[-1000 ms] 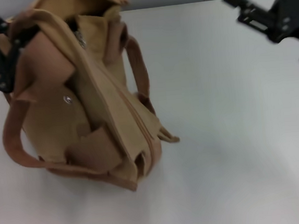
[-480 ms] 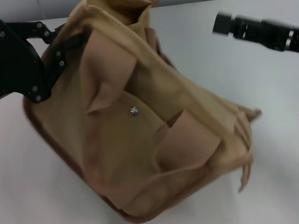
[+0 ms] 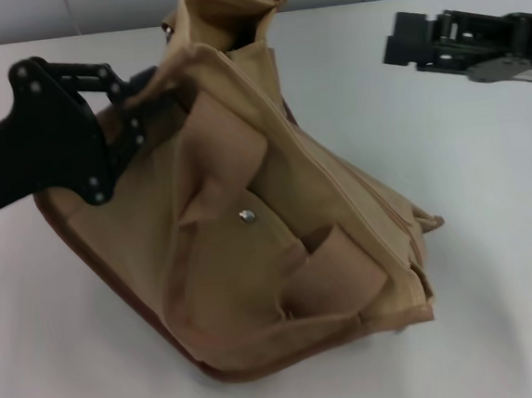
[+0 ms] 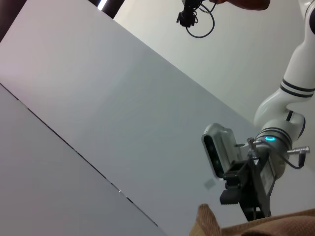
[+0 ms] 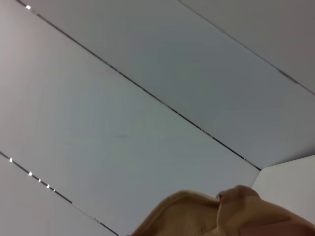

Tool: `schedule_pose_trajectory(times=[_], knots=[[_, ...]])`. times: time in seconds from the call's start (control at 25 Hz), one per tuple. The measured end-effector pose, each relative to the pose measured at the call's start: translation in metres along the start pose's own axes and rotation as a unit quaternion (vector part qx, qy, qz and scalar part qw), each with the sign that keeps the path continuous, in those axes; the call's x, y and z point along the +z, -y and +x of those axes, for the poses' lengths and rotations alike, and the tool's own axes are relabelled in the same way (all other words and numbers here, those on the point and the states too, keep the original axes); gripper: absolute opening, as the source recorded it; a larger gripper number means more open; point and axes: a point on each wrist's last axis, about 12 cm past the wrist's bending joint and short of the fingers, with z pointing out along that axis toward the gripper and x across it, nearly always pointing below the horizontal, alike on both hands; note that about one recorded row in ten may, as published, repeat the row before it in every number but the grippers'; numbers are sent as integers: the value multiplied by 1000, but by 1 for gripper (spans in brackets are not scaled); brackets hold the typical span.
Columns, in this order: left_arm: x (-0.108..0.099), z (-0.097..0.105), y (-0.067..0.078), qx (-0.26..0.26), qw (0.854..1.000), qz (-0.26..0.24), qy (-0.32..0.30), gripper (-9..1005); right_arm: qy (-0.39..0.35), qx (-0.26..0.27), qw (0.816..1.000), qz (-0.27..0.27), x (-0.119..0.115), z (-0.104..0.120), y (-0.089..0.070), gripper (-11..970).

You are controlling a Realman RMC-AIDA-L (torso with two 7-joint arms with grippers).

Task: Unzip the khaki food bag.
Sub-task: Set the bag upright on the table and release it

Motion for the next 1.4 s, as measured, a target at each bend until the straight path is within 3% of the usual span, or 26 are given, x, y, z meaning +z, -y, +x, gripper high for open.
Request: schedule_pose_trajectory(times=[0.2,0.56,0.92,1.16,1.4], knots=[[4,-1,7,24,999,20,11,87,-34,42,998,13,26,8,9,774],[11,-1,12,33,998,39,21,87,-65,27,997,37,63,10,11,774],[15,-2,14,35,998,52,29,87,-74,25,997,23,73,6,5,774],[17,-2,14,39,997,52,29,87,-59,15,998,23,56,4,2,774],[22,-2,9,52,996,57,37,87,-62,-8,998,20,54,6,0,774]])
